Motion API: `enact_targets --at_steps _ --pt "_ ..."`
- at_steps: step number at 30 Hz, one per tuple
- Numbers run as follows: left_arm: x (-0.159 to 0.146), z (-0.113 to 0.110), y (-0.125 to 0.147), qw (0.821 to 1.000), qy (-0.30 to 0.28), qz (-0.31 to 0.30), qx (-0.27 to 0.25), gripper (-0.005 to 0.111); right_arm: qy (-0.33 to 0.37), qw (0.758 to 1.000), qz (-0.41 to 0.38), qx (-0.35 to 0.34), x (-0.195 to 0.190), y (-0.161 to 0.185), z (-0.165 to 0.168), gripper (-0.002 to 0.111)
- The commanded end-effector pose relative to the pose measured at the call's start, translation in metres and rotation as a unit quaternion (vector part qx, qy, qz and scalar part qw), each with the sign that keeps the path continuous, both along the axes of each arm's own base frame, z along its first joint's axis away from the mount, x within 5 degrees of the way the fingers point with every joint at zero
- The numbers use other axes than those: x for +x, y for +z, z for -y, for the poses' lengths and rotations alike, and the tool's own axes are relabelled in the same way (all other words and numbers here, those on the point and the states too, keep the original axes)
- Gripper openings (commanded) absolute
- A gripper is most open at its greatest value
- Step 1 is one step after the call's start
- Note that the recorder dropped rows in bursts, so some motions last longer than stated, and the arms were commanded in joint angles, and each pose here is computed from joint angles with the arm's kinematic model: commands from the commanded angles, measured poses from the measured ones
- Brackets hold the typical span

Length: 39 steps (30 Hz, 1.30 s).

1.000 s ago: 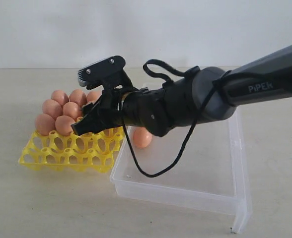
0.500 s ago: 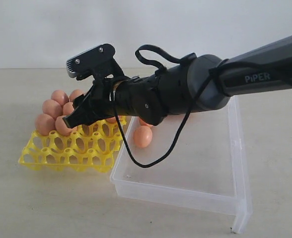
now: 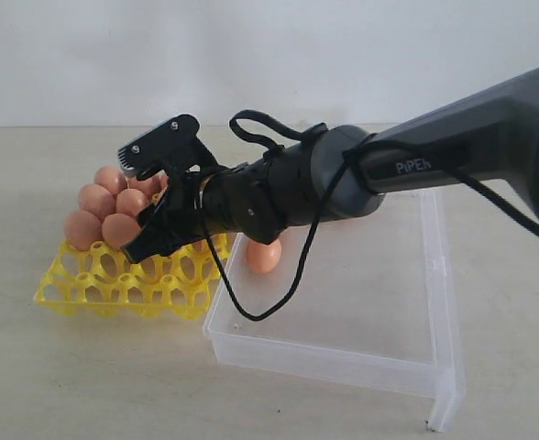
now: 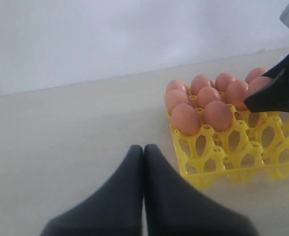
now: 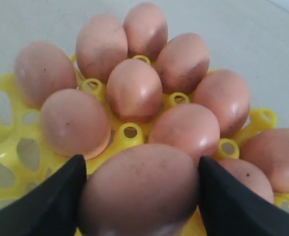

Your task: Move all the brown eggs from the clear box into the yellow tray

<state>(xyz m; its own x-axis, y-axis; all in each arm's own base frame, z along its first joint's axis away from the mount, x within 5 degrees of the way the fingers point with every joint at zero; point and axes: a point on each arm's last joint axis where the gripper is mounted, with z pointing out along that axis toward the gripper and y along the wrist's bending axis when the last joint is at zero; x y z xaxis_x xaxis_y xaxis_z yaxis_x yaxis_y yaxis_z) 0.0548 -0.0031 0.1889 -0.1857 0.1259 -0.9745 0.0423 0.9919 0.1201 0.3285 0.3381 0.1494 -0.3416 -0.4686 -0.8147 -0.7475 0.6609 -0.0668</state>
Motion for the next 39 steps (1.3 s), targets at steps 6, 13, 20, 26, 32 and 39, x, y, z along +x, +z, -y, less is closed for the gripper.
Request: enact_targets --at_steps 6,13,20,26,32,39 --pt "0.000 0.000 -0.001 1.000 -0.001 0.000 -0.006 -0.004 0.019 0.999 0.033 0.007 0.000 0.005 -0.008 0.000" --pt "0.000 0.000 -0.001 1.000 -0.001 0.000 -0.006 -0.004 0.030 0.998 0.054 0.007 0.001 -0.001 -0.011 0.000" --pt "0.000 0.000 -0.001 1.000 -0.001 0.000 -0.006 -0.004 0.042 0.997 0.064 -0.008 0.000 -0.002 -0.011 0.026" --pt "0.000 0.000 -0.001 1.000 -0.001 0.000 -0.006 -0.004 0.046 0.997 0.062 -0.019 0.000 -0.003 -0.010 0.046" --pt "0.000 0.000 -0.001 1.000 -0.001 0.000 -0.006 -0.004 0.051 0.997 0.054 -0.034 -0.001 -0.005 -0.009 0.065" --pt "0.000 0.000 -0.001 1.000 -0.001 0.000 -0.006 -0.004 0.050 0.996 0.065 -0.025 -0.001 -0.001 -0.010 0.065"
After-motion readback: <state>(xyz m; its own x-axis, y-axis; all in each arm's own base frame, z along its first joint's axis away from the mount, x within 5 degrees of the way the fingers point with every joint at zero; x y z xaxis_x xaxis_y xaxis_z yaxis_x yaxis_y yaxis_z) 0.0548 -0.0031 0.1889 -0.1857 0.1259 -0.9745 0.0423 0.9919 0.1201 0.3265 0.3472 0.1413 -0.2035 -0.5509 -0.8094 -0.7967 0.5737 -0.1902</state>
